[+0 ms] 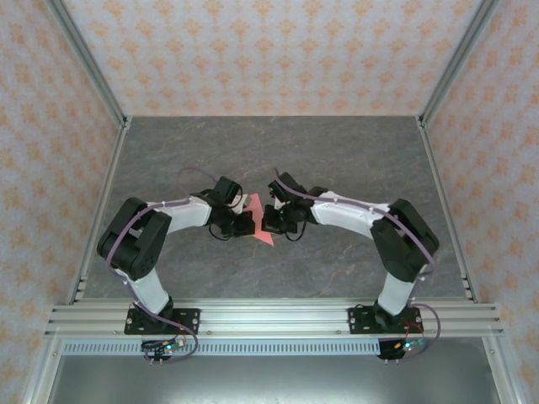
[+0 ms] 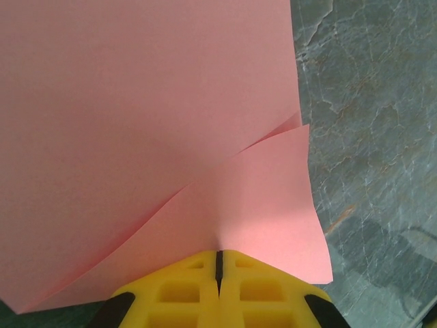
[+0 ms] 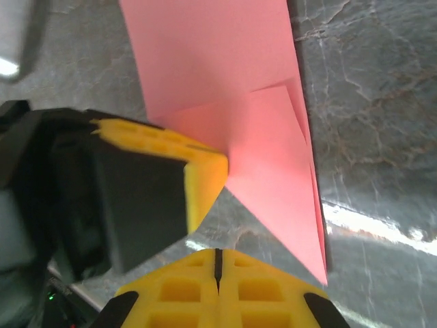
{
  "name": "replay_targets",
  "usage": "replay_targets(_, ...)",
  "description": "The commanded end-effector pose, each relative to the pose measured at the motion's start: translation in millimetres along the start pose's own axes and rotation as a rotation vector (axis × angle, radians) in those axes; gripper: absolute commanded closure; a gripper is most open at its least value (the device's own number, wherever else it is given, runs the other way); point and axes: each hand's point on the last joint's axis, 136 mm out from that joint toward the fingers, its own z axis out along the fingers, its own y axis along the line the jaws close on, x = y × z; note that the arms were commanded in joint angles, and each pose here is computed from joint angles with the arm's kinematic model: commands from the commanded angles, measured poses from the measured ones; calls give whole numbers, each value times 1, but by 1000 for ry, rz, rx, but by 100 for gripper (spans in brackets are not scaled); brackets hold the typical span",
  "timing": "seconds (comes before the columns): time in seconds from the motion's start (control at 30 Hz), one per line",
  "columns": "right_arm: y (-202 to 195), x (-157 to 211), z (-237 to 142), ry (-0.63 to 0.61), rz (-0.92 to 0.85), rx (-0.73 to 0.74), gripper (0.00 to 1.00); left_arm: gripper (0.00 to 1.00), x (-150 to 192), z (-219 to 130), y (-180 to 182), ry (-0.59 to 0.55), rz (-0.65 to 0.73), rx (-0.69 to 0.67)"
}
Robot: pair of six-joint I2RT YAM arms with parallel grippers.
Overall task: Fold a paper plane with a square sheet of paper (fold left side to right side)
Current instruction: Third fold the triangle at the center of the table.
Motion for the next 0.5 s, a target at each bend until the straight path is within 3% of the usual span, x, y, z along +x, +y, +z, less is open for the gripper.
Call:
replay_targets(0.0,-12,6,17,63,8,41,100,95,20,6,18,64,-30,-95)
replay_targets(0.47,-81,37,31,194,51,320,100,94,7,-14,44,21,-50,-169)
